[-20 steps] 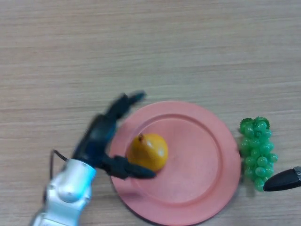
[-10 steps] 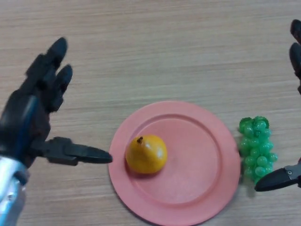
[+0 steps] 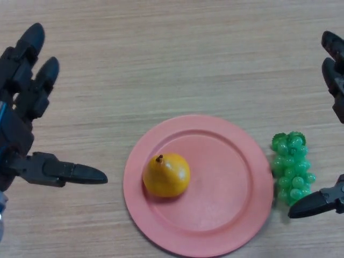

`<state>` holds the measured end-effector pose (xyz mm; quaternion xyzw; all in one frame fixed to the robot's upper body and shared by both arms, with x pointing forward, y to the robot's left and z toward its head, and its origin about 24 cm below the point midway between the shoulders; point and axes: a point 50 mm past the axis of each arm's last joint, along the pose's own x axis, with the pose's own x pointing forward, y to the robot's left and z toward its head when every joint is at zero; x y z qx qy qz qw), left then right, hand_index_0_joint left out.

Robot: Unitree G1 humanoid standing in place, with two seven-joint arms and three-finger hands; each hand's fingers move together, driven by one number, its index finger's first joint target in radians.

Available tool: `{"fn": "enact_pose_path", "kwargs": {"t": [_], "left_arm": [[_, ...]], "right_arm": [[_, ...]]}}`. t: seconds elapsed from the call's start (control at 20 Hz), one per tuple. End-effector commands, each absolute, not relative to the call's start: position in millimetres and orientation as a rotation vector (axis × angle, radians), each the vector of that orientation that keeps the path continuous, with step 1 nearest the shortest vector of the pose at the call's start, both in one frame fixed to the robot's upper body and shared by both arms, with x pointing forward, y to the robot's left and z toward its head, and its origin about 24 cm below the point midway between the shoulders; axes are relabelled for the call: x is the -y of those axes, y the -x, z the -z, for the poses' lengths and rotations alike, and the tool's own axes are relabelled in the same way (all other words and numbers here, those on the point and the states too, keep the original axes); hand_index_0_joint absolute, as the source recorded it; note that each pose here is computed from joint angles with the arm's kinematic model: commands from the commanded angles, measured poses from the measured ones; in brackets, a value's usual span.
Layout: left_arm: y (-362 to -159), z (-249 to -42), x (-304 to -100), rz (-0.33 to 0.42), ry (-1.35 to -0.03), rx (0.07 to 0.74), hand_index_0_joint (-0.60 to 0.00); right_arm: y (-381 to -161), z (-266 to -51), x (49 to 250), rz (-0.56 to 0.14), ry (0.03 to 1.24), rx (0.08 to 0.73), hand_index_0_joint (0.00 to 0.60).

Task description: Pick up the yellow pear and place it on the plate

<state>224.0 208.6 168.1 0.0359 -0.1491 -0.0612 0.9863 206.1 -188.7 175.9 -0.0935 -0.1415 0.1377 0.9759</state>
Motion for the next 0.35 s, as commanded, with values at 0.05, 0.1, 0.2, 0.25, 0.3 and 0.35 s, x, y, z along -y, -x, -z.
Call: {"fn": "enact_pose_path", "kwargs": {"t": [0.05,0.1,0.2,0.25,0.3,0.35], "left_arm": [[-208.7,-198.0,-215.9,0.063,-0.172,0.562,0.0],[-207.7,-197.7,-217.3,0.058,-0.175,0.558,0.0],[-207.6,-197.4,-221.1,0.049,-0.176,0.542,0.0],[-208.7,-196.9,-221.7,0.041,-0.179,0.542,0.0],[-208.6,-198.2,-221.8,0.036,-0.183,0.547,0.0],[-208.5,-200.9,-221.8,0.028,-0.183,0.559,0.0]], "right_arm": [[-198.7,-199.8,187.6,-0.289,0.24,0.484,0.0],[-198.4,-200.0,187.7,-0.291,0.237,0.482,0.0],[-197.7,-201.4,186.5,-0.293,0.236,0.489,0.0],[-196.3,-199.5,184.0,-0.302,0.241,0.495,0.0],[-196.2,-199.0,182.6,-0.304,0.238,0.498,0.0],[-195.2,-200.1,180.1,-0.313,0.232,0.502,0.0]]}}
